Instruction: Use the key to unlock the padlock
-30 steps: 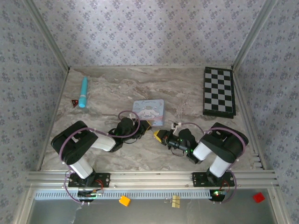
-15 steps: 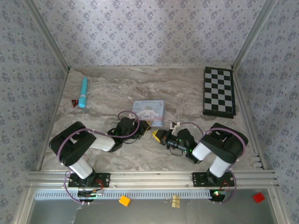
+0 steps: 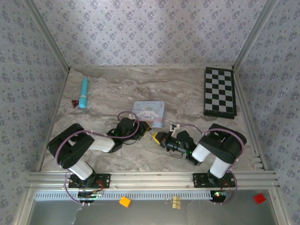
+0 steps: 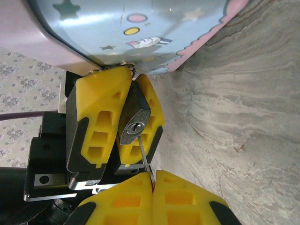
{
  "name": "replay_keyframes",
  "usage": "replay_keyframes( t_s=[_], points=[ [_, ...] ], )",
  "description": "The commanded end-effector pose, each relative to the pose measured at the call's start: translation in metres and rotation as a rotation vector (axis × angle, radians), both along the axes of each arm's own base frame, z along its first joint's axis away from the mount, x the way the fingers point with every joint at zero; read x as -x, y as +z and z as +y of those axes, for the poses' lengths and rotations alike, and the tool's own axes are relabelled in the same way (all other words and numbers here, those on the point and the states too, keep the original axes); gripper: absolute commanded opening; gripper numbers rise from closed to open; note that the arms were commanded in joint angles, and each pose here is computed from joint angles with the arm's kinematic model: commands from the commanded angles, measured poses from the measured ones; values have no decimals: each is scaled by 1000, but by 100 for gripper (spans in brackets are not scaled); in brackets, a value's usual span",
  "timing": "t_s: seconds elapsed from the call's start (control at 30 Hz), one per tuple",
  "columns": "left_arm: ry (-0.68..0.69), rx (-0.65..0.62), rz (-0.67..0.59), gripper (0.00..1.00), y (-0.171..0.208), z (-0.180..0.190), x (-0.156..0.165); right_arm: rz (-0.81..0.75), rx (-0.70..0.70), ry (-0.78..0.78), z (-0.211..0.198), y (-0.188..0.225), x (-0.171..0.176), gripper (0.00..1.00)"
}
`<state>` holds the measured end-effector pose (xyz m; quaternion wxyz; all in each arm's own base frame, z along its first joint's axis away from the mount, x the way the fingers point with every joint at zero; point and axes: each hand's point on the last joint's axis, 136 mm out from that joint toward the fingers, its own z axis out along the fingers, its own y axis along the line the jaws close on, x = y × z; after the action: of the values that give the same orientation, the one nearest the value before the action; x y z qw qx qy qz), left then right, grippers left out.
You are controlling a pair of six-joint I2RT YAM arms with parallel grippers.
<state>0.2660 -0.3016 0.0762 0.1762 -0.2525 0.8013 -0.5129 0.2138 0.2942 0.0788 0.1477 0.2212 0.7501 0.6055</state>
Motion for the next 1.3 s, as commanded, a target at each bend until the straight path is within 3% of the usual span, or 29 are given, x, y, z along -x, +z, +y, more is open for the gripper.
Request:
replay_keyframes(
  t_s=[0.0,1.27],
  points=[
    [10,56,-41,1,21,-4,-3,-4,-15,-30,1,3,-5,0],
    [24,121,-61,1,37,-13,7,14,-28,-99,-2,4,-15,0]
  ],
)
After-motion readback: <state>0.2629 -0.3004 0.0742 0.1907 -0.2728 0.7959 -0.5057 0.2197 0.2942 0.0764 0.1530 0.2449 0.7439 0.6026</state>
